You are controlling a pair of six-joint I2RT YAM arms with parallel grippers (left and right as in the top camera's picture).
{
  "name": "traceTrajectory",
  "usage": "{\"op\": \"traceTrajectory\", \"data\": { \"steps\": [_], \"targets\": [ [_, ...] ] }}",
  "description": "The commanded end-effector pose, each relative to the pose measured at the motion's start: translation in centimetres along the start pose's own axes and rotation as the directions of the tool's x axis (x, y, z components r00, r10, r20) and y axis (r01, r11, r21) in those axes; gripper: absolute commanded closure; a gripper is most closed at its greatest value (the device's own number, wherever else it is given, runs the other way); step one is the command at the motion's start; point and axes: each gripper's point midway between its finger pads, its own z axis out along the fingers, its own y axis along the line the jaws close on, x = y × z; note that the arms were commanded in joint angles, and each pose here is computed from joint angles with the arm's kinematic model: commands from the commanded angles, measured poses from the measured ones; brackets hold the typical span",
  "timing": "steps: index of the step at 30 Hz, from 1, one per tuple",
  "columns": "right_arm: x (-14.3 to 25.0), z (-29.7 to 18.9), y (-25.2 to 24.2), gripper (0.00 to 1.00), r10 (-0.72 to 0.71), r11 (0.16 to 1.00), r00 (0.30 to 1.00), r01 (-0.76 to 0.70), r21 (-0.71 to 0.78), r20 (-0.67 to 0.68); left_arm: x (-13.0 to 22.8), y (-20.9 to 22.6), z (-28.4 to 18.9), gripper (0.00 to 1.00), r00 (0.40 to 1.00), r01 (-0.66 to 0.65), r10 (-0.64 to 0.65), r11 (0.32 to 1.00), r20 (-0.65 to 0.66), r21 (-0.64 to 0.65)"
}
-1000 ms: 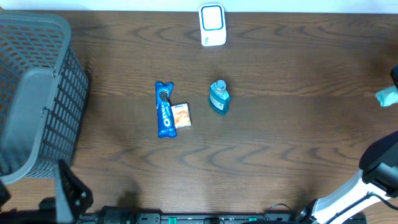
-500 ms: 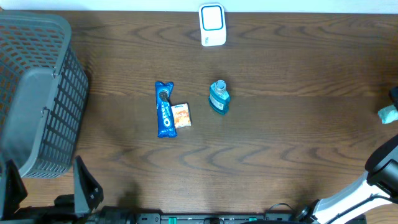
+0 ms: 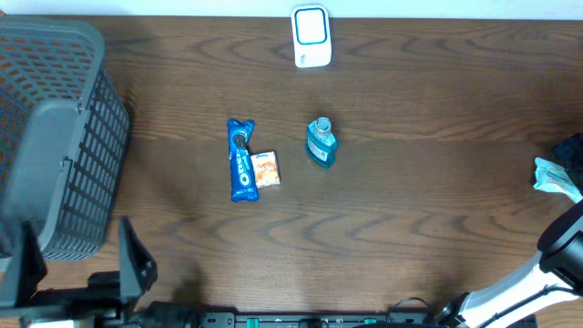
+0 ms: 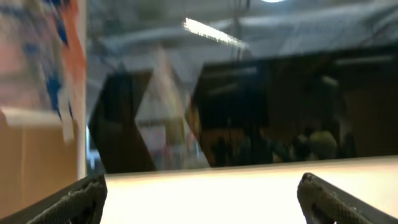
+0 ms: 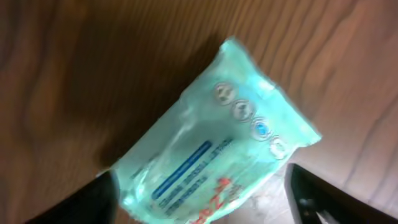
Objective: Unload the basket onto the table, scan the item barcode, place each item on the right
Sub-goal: 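Move the green bag to the far right and release it, then reach to the blue mouthwash bottle and grasp it with the right gripper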
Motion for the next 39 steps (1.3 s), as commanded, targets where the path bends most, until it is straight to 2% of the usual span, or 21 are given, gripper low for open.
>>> {"op": "traceTrajectory", "data": {
  "steps": [1,3,5,9,10,13,15,19,22,28,31,36,39],
  "targets": [
    [-1.0,-4.3,3.8,0.01,-0.081,0.977,0.996,0.084,-0.197,0.023,-2.0,0.4,-0.2,0.02,0.994,-0.073,0.074,0.997,0.074,-0.02],
    [0.7,-7.3,6.8,0.01,-0.122,0.931,0.992,0.105,-0.35,-0.027,-1.1,1.1,-0.2,0.02,0.996,-0.075,0.077,0.995,0.033,-0.06],
    [2.5,-9.5,8.9,0.01,-0.166,0.889,0.984,0.122,-0.442,-0.061,0.0,1.9,-0.2,0.02,0.997,-0.081,0.08,0.991,-0.018,-0.106],
    [7.5,-13.5,12.6,0.01,-0.316,0.816,0.945,0.224,-0.533,-0.087,1.8,2.9,-0.4,0.02,0.991,-0.1,0.085,0.982,-0.099,-0.16],
    [9.8,-15.0,14.1,0.01,-0.433,0.765,0.9,0.342,-0.545,-0.043,2.1,3.3,-0.6,0.02,0.99,-0.105,0.085,0.978,-0.114,-0.182],
    [14.7,-18.4,18.1,0.01,-0.604,0.647,0.795,0.533,-0.546,0.06,2.2,4.0,-0.8,0.02,0.988,-0.111,0.083,0.968,-0.127,-0.224],
    [18.0,-21.1,20.9,0.01,-0.697,0.522,0.702,0.636,-0.569,0.146,2.3,4.3,-0.9,0.02,0.987,-0.114,0.083,0.964,-0.135,-0.241],
    [24.8,-26.7,25.5,0.01,-0.787,0.264,0.527,0.758,-0.596,0.322,2.4,4.4,-1.0,0.02,0.987,-0.115,0.083,0.963,-0.138,-0.245],
    [28.8,-28.9,26.6,0.01,-0.815,0.153,0.431,0.803,-0.575,0.386,2.7,4.4,-1.3,0.02,0.985,-0.118,0.084,0.963,-0.148,-0.243],
    [34.3,-30.7,26.7,0.01,-0.85,0.039,0.304,0.851,-0.523,0.43,3.2,4.3,-1.3,0.02,0.983,-0.124,0.086,0.963,-0.164,-0.238],
    [35.1,-30.1,26.9,0.01,-0.859,0.027,0.249,0.894,-0.446,0.447,3.2,4.3,-1.3,0.02,0.983,-0.124,0.086,0.963,-0.164,-0.238],
    [39.1,-27.9,27.4,0.01,-0.898,-0.086,0.102,0.913,-0.399,0.429,3.2,4.3,-1.3,0.02,0.983,-0.124,0.086,0.963,-0.165,-0.238],
    [40.4,-25.9,27.7,0.01,-0.916,-0.104,0.049,0.93,-0.352,0.398,3.2,4.3,-1.3,0.02,0.983,-0.125,0.086,0.963,-0.165,-0.238]
  ]
}}
